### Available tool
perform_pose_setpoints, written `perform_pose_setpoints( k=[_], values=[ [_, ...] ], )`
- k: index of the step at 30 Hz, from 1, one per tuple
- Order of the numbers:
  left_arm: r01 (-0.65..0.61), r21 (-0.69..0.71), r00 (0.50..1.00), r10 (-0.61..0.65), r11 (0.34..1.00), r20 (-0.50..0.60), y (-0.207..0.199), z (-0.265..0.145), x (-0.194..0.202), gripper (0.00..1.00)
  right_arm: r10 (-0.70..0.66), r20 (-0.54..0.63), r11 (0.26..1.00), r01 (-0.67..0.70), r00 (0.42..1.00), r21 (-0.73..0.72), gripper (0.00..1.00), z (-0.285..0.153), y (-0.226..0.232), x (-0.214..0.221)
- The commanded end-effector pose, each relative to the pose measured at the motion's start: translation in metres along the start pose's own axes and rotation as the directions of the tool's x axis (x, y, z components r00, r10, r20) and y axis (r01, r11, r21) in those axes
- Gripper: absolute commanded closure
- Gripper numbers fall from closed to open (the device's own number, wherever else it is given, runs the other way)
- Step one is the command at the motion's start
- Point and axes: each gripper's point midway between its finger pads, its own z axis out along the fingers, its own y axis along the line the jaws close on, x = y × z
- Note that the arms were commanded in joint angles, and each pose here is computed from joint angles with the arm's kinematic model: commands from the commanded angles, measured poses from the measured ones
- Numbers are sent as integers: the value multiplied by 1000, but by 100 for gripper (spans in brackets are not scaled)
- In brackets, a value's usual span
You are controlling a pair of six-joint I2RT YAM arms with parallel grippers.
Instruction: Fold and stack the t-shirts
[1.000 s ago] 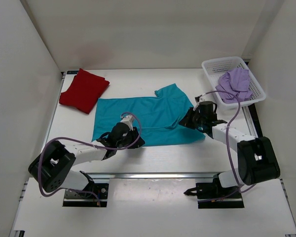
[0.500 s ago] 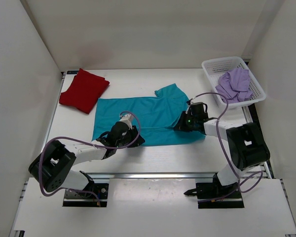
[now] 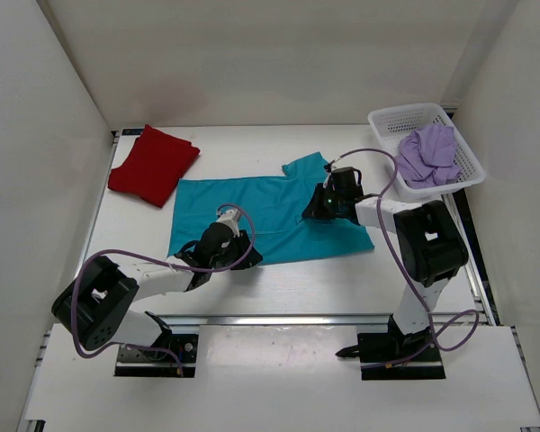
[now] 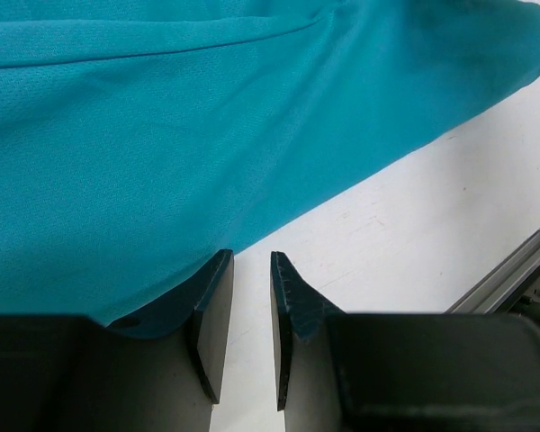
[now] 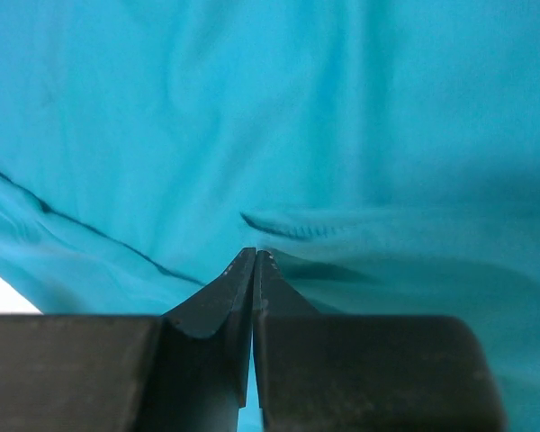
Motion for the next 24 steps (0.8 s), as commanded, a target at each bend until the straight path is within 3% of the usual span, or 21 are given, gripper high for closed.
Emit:
perform_pose_setpoints(
  k=[1,5,9,17,24],
  values=[
    [-11,34,999,10,999,36,-10,-4,-15,65,-18,45,999,20,999,-33,99,-18,9,-3],
    [-59,27,997,58,998,42,-20,-1,-23,66,-55,137,998,56,989,0,100,-54,7,-4],
    [-72,15,996,71,997,49,-21,2,-26,65,-27,104,999,22,994,44,100,-66,-18,25],
    [62,-69,998,-61,996,14,40,4,-18,66,124,72,976,-135,990,172,100,-87,-89,81],
    [82,-130,992,-69,988,101,62,-21,-34,65,114,149,981,-135,982,142,100,-112,-84,75]
  ],
)
